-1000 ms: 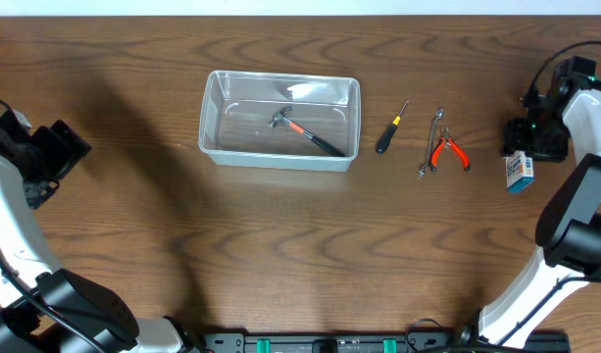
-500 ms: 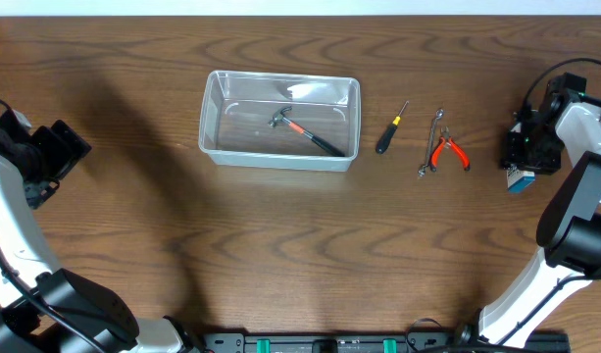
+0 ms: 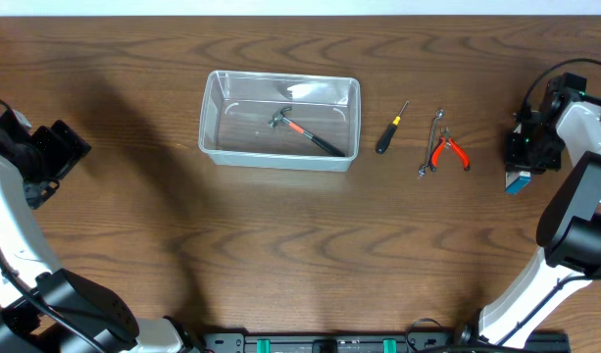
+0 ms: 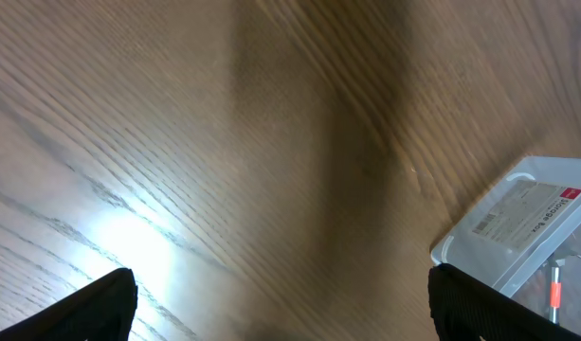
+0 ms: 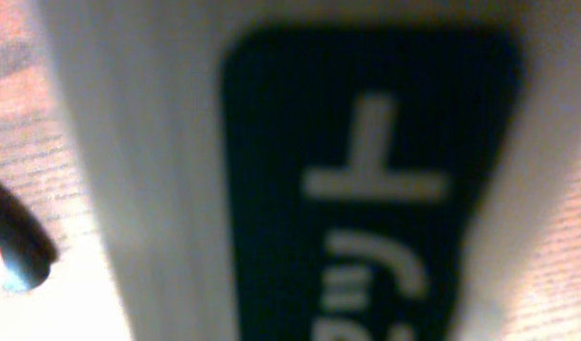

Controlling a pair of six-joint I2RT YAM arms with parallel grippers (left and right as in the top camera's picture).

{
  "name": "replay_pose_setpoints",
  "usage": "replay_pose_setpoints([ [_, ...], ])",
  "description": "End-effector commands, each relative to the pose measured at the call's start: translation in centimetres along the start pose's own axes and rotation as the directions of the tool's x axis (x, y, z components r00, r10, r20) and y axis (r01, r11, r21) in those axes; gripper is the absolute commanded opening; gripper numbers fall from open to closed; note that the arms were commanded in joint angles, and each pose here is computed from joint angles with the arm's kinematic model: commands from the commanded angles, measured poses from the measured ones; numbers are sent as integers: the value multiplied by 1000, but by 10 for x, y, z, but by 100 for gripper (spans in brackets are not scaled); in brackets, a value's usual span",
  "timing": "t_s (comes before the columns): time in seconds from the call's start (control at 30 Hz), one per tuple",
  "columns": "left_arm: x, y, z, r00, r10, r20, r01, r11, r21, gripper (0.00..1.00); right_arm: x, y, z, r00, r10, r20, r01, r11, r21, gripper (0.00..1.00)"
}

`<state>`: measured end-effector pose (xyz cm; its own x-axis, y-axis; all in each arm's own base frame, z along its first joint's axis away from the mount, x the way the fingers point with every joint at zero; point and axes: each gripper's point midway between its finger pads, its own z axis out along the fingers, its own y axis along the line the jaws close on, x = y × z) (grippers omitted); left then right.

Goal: Pack container
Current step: 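Lift the screwdriver set box and carry it over the container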

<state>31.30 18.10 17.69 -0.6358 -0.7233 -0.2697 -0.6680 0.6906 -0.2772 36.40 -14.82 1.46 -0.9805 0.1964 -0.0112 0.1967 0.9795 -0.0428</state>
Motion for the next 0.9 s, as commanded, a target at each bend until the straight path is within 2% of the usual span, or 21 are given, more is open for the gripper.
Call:
replay_pose_setpoints([
  [0.0, -2, -2, -5, 1000, 25, 16, -25, 1000, -1, 90, -28, 1, -29, 996, 7, 89, -7, 1000, -2, 1],
  [0.2, -2, -2, -5, 1000, 25, 16, -25, 1000, -1, 90, -75, 28, -101, 969, -62, 240, 64, 998, 2, 1],
  [0.37, -2, -2, -5, 1000, 25, 16, -25, 1000, -1, 90, -107, 87, -173, 898, -176, 403, 187, 982, 11, 5],
  [0.6, -2, -2, -5, 1000, 25, 16, -25, 1000, -1, 90, -111, 226, -260, 707, -339, 621, 460, 887, -40, 6],
  [0.73, -2, -2, -5, 1000, 25, 16, -25, 1000, -1, 91, -94, 302, -281, 559, -463, 688, 620, 784, 23, 10],
  [0.87, -2, -2, -5, 1000, 25, 16, -25, 1000, -1, 90, -64, 364, -286, 442, -553, 706, 737, 673, 65, 12],
])
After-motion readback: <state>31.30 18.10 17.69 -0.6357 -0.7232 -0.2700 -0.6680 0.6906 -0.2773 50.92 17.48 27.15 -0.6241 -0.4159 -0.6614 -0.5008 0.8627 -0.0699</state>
